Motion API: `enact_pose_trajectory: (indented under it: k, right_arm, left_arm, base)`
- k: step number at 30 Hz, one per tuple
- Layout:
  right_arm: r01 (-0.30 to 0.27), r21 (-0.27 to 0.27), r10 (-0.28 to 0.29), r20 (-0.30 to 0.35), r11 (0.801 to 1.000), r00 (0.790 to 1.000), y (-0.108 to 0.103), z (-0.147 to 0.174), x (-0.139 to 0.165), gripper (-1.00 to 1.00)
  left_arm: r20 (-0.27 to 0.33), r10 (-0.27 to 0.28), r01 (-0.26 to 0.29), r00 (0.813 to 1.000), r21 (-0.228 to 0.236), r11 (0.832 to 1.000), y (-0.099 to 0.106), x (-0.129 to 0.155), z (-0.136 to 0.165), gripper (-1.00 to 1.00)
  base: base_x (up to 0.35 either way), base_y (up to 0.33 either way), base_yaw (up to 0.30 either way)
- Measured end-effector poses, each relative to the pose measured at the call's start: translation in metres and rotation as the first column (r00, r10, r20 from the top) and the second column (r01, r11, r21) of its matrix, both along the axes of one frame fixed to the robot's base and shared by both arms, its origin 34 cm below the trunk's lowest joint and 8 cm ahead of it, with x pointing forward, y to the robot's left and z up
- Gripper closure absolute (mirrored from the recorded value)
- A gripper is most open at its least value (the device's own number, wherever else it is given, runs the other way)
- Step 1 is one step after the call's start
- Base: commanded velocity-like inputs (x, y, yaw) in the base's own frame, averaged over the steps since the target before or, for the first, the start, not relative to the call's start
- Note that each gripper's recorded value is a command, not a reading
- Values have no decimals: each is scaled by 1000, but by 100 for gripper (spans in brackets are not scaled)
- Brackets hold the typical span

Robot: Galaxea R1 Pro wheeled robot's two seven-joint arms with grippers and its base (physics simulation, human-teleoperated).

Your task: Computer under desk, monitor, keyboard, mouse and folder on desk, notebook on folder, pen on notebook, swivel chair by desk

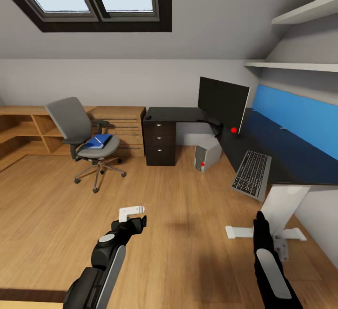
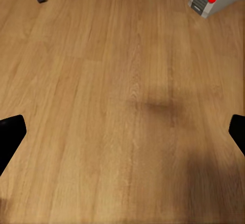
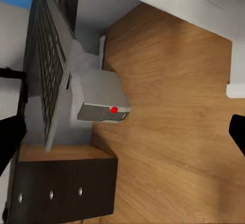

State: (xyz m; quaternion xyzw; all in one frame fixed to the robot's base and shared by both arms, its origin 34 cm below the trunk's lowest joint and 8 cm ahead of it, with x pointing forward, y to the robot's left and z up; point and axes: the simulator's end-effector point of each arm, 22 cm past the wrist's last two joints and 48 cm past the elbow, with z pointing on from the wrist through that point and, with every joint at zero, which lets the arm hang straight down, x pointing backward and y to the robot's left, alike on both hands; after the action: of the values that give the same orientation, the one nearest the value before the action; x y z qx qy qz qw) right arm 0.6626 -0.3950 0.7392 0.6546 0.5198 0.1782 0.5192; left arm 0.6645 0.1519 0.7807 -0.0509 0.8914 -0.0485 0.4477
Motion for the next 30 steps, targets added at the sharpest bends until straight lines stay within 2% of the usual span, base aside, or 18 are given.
enact_pose_trajectory:
  k: [2,3,6,8,30]
  right_arm:
    - [-2,4,2,18,1000,1000,1,6,3,-100]
    - [-38,-21,40,84,999,996,11,23,14,-100]
    - [-78,-70,91,192,994,977,20,47,25,-100]
    - [-90,-91,109,226,992,968,23,53,28,-100]
    - [-94,-92,113,235,991,965,23,14,25,-100]
  left_arm:
    - [0,-3,3,1000,0,1000,-1,0,0,-100]
    - [2,-5,5,1000,-1,1000,-2,0,1,-100]
    - [3,-7,7,1000,-3,1000,-3,0,0,-100]
    - [4,-11,11,1000,-4,1000,-6,0,-3,-100]
    - [8,-26,26,1000,0,1000,-12,-5,-42,-100]
  base:
    - [0,0,0]
    - [0,0,0]
    - [0,0,0]
    - [0,0,0]
    - [0,0,0]
